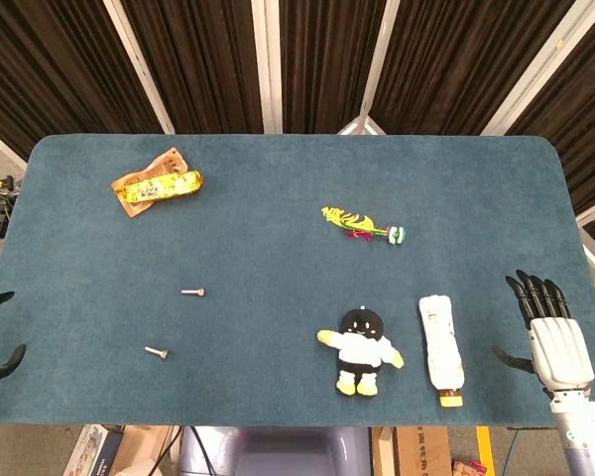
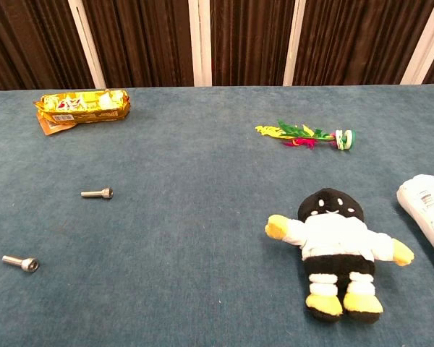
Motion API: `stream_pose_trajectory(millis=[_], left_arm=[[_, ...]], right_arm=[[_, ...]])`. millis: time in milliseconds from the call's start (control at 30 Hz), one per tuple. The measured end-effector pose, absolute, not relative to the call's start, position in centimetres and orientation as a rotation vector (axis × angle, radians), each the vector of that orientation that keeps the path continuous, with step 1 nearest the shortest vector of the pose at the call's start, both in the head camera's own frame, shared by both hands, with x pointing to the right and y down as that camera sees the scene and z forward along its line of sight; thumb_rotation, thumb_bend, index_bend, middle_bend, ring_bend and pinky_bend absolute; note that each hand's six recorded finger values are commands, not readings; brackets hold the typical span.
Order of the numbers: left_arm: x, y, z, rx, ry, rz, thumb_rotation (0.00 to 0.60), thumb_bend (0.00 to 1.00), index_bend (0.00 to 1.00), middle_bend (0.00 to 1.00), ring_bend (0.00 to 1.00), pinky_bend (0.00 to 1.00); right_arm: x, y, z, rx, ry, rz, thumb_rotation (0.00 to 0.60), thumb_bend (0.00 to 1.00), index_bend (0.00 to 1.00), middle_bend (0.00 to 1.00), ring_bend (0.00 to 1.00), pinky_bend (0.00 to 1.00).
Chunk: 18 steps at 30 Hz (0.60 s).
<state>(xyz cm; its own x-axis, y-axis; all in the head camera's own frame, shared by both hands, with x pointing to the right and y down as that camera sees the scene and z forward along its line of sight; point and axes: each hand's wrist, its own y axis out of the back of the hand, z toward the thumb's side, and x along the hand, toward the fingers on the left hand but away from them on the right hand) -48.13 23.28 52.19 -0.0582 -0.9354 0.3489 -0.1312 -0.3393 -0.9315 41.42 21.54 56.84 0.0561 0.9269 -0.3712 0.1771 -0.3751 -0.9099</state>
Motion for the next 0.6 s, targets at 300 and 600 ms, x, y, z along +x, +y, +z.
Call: stream_pose_trajectory(millis=[300, 600], left_arm=[[-48.11, 23.33, 51.80, -1.517, 1.179, -1.459, 0.600, 0.40, 0.20, 0.00, 0.00, 0.00], [-48.21, 23.54, 51.97, -1.521, 1.172, -1.475, 0.600, 0.40, 0.20, 0.00, 0.00, 0.00]], right_arm=[[41.28, 21.64, 56.78, -1.652, -1.119, 1.374, 0.600, 0.11, 0.08, 0.07, 0.01, 0.00], [41.45, 21.63, 56.81, -1.663, -1.129, 1.378, 0.600, 0.11, 0.08, 0.07, 0.01, 0.00]])
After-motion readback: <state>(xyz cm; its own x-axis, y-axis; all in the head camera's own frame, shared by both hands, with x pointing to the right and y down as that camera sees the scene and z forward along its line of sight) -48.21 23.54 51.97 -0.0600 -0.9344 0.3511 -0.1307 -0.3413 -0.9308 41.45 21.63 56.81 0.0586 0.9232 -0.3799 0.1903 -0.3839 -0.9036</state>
